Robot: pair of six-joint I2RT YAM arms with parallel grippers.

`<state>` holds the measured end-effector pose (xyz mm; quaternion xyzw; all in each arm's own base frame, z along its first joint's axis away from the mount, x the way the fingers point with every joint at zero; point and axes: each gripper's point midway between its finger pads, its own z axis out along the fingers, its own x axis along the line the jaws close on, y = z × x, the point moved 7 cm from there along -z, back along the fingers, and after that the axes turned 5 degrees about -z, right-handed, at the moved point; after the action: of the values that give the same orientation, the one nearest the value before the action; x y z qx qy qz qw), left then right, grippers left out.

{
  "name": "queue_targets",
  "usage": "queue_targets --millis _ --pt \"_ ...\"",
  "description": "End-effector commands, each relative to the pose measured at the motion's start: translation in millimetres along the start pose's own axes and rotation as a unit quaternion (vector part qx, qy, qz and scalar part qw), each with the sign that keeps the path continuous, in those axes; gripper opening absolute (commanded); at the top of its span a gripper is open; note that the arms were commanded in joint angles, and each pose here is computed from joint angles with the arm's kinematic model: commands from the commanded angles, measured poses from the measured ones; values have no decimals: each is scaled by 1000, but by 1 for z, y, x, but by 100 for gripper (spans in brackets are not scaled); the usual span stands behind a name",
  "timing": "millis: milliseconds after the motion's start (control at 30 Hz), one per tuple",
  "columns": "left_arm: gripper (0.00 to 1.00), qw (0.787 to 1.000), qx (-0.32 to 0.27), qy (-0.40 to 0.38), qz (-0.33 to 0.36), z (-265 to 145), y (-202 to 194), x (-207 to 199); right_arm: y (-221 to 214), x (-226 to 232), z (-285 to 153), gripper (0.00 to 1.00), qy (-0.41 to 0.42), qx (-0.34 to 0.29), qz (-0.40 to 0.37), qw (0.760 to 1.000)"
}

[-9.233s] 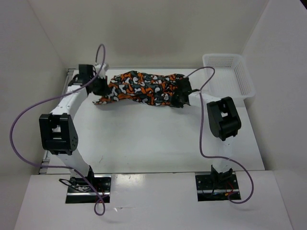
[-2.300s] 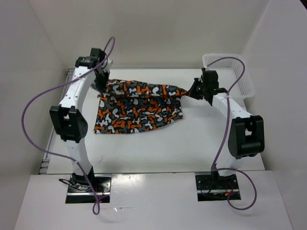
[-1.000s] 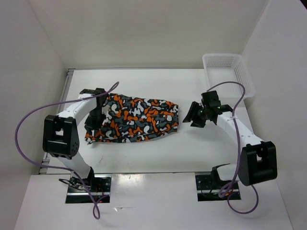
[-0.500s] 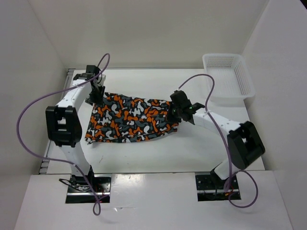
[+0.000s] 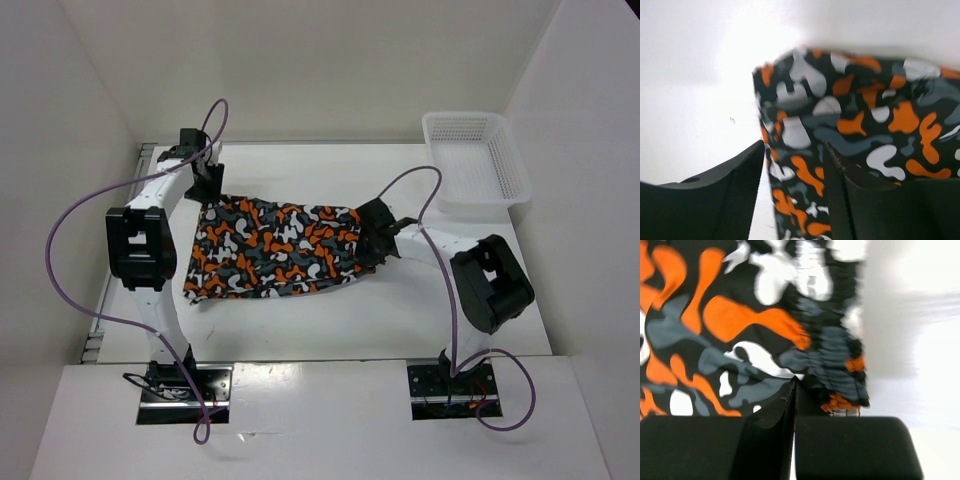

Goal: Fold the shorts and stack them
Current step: Fold the shorts

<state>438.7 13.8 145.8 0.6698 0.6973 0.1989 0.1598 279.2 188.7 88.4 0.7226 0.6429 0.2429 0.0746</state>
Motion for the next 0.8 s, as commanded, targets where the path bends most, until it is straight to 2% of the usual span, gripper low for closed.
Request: queue_targets --millis 0,167,233,300,367,400,433,567,767 --pt "58 998 -43 -36 -1 -1 27 -7 27 -35 -1 0 -70 -44 5 997" --pt "58 996 29 -84 0 27 11 -19 80 -59 -12 0 -93 -77 -9 993" --pt "57 994 41 -104 -6 25 7 -19 97 -54 -23 0 -76 -96 -30 992" --pt "57 987 51 -149 -9 15 1 -28 100 -48 -35 8 -51 -106 -38 992" --pt "57 981 62 -181 -7 3 -7 -38 100 -43 -45 20 -32 -111 -33 993" --pt "57 980 69 -189 -8 -1 -12 -40 104 -40 -56 30 -25 -126 -27 991" --pt "57 979 69 -194 -8 -6 -15 -40 99 -40 -58 33 -18 -123 -14 992" --pt "56 977 108 -181 -12 1 -40 -38 88 -40 -72 36 -5 -131 17 991" --pt "56 976 116 -185 -14 0 -49 -39 73 -48 -74 38 -4 -122 41 992"
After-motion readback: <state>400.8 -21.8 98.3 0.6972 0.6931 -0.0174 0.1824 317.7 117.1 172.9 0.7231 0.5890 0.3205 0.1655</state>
